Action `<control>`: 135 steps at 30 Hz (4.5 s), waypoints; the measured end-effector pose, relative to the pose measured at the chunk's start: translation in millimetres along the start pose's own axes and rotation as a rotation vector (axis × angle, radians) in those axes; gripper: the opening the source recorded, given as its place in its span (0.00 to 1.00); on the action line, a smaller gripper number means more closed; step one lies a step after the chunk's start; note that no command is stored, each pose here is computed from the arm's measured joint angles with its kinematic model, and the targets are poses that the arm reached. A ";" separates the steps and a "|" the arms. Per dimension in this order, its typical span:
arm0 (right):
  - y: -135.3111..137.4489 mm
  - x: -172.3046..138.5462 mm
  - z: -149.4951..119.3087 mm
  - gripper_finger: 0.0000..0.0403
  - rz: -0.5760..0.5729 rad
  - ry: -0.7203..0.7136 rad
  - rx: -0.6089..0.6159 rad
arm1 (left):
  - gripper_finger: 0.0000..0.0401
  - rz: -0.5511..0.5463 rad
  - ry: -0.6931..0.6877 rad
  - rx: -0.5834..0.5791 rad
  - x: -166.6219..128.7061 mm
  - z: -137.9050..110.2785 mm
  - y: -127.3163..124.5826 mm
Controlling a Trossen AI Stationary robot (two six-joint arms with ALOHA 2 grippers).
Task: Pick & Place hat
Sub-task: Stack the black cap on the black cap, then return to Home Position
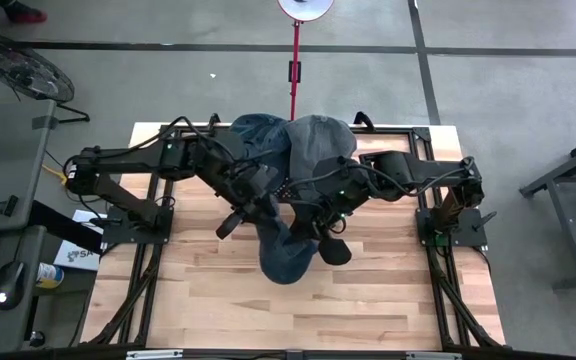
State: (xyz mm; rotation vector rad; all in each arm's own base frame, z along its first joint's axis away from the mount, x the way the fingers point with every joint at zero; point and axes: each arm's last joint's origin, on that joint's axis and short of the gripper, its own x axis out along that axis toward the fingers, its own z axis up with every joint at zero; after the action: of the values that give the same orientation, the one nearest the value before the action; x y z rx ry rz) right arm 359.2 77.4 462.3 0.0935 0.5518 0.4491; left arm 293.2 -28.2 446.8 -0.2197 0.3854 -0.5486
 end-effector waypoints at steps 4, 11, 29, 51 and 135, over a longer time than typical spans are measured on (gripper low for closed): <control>0.0 -0.2 0.1 0.00 -0.001 -0.001 0.000 | 0.03 0.027 -0.008 0.005 -3.7 0.7 -1.6; -1.7 -0.8 1.5 0.09 -0.062 -0.019 0.015 | 0.01 0.051 -0.022 0.011 -13.9 2.1 -7.1; -7.7 -75.3 8.9 0.52 -0.350 -0.157 0.123 | 0.00 0.343 -0.056 -0.041 -62.6 -1.7 -26.0; -2.7 -100.7 5.7 0.50 -0.485 -0.178 0.128 | 0.00 0.745 -0.196 -0.123 -153.3 -5.2 -4.1; -6.2 -102.3 4.5 0.50 -0.616 -0.192 0.173 | 0.55 0.797 -0.114 -0.055 -154.5 -3.7 120.6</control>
State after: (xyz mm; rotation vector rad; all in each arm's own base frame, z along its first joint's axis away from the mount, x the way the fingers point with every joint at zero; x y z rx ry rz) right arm 286.5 27.3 514.5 0.1250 0.4022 -0.2075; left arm 226.4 156.0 452.7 -0.1330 0.3441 0.2580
